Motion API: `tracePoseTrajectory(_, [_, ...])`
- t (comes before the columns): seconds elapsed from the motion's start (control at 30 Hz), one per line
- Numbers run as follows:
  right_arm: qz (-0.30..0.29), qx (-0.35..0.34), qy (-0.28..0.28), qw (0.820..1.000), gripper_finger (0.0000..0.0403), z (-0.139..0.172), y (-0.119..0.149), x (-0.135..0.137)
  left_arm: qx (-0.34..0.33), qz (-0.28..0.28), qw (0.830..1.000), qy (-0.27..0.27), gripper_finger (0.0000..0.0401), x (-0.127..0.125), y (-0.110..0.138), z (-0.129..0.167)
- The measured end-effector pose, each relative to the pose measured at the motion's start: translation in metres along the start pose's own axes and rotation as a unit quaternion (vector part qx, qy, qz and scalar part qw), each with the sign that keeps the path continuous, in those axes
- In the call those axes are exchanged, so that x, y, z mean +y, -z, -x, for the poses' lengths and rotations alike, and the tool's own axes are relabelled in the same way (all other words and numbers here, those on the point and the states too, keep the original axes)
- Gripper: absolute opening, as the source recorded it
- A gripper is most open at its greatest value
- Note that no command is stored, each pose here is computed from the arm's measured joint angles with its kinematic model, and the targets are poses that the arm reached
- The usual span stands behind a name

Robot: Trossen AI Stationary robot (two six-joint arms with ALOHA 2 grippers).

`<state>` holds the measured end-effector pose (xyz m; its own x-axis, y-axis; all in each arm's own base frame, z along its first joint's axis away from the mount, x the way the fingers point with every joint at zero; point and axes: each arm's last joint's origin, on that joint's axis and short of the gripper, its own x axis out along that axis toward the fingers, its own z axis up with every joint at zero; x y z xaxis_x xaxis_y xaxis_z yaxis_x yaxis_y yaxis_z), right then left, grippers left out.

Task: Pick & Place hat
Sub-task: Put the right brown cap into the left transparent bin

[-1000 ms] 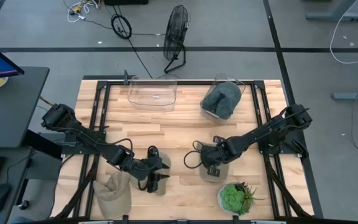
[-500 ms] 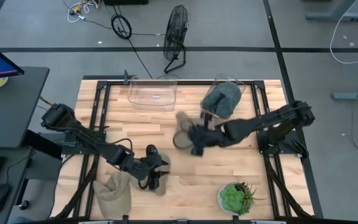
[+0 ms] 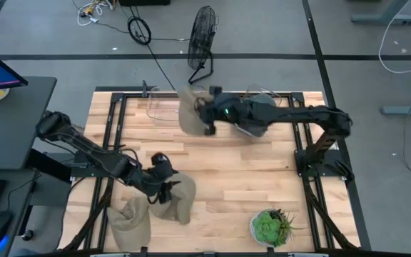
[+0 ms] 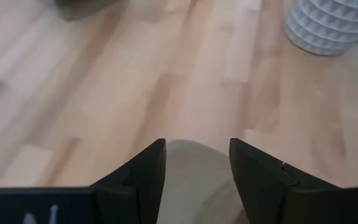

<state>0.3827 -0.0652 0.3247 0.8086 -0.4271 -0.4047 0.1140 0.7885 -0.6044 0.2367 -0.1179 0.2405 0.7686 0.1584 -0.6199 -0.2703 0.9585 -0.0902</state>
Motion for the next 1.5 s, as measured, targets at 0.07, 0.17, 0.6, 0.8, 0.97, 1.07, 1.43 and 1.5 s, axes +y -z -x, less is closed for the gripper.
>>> tracePoseTrajectory(0.07, [-0.016, -0.017, 0.013, 1.0, 0.0008, -0.019, 0.009, -0.01, 0.006, 0.0, 1.0, -0.014, 0.0181, 0.009, -0.003, 0.007])
tracePoseTrajectory(0.17, [-0.016, -0.055, 0.027, 0.998, 0.0008, -0.048, 0.02, -0.017, 0.016, 0.0, 0.999, -0.034, 0.0181, 0.021, -0.005, 0.011])
tracePoseTrajectory(0.6, [-0.031, 0.0, 0.142, 0.989, 0.001, -0.123, 0.075, -0.013, 0.035, 0.004, 0.997, -0.066, 0.0181, 0.033, -0.005, 0.007])
tracePoseTrajectory(0.8, [-0.145, 0.018, 0.118, 0.982, 0.001, -0.125, 0.091, -0.021, 0.033, 0.018, 0.997, -0.066, 0.0181, 0.033, -0.006, 0.007])
tracePoseTrajectory(0.97, [-0.156, -0.023, 0.034, 0.987, 0.0017, -0.127, 0.092, -0.02, 0.032, 0.039, 0.997, -0.066, 0.0181, 0.033, -0.005, 0.007])
tracePoseTrajectory(1.07, [-0.155, -0.021, 0.022, 0.988, 0.0032, -0.127, 0.093, -0.018, 0.032, 0.04, 0.996, -0.067, 0.0181, 0.033, -0.005, 0.007])
tracePoseTrajectory(1.43, [-0.2, 0.016, -0.005, 0.98, 0.0146, -0.121, 0.093, -0.014, 0.009, 0.073, 0.992, -0.101, 0.0181, 0.039, -0.009, 0.005])
tracePoseTrajectory(1.5, [-0.199, 0.006, -0.002, 0.98, 0.0166, -0.114, 0.085, -0.015, 0.003, 0.078, 0.99, -0.115, 0.0181, 0.043, -0.011, 0.003])
